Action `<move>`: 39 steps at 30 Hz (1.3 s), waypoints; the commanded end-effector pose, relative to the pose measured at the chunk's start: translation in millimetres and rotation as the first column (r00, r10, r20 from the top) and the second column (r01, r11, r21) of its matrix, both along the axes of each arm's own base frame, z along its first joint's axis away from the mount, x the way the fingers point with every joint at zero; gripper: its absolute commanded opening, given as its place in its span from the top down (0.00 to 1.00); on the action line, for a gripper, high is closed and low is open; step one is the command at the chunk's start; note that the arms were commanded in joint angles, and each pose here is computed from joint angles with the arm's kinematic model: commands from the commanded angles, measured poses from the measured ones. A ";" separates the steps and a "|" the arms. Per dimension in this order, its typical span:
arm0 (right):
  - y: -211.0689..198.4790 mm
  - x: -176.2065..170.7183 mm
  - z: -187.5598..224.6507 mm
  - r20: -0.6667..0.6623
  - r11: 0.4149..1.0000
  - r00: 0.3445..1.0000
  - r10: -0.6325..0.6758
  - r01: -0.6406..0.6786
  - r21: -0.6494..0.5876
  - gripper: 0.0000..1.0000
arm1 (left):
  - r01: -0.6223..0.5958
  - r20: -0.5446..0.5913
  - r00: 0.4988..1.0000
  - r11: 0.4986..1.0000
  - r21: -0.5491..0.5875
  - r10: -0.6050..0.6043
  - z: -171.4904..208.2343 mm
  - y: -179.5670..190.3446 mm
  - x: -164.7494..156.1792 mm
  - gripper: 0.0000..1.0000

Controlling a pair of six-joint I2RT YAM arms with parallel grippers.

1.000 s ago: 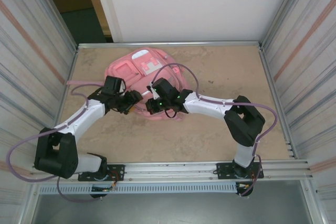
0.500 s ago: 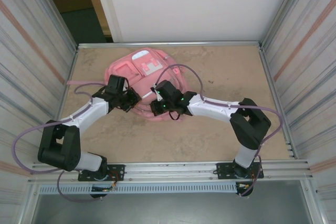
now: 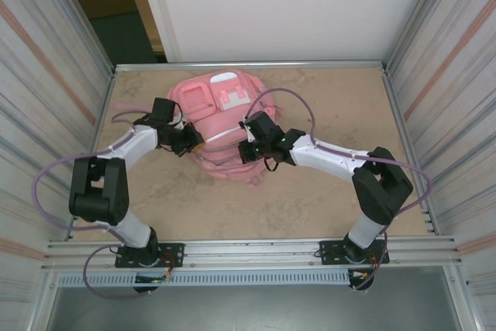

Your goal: Pack the student bag

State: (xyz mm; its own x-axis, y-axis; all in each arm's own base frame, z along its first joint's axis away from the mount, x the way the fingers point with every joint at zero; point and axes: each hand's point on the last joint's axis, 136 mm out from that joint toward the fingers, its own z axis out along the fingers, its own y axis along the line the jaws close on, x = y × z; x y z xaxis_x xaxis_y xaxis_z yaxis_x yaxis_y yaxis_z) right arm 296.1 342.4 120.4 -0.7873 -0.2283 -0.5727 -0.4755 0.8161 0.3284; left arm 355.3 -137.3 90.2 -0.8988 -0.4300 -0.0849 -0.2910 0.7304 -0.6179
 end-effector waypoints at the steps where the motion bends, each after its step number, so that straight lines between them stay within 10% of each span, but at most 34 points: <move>1: 32.6 -21.5 9.6 -0.054 0.997 0.996 0.065 -0.062 0.056 1.00 | -0.122 0.138 0.984 0.992 0.043 0.115 25.5 32.1 51.4 0.60; 9: 88.1 -14.6 20.9 -0.069 0.980 0.991 0.118 -0.104 0.170 1.00 | -0.255 0.073 0.965 0.966 0.046 0.252 45.4 58.1 -8.4 0.38; 19: 112.2 -38.0 20.4 -0.106 0.959 0.976 0.188 -0.158 0.237 1.00 | -0.285 0.050 0.956 0.955 -0.083 0.289 35.8 13.0 -37.4 0.42; 23: 111.2 -45.3 16.8 -0.106 0.962 0.976 0.190 -0.164 0.217 1.00 | -0.259 0.037 0.964 0.962 -0.085 0.262 27.0 -3.0 -26.7 0.55; 29: 68.2 -35.5 4.4 -0.080 0.988 0.990 0.116 -0.107 0.107 1.00 | -0.262 0.063 0.963 0.965 -0.017 0.262 24.9 15.9 -23.2 1.00; 39: -17.5 -21.0 -19.8 -0.063 0.999 0.998 -0.012 0.010 -0.031 1.00 | -0.052 0.111 0.992 0.999 -0.001 0.052 36.9 11.3 3.9 1.00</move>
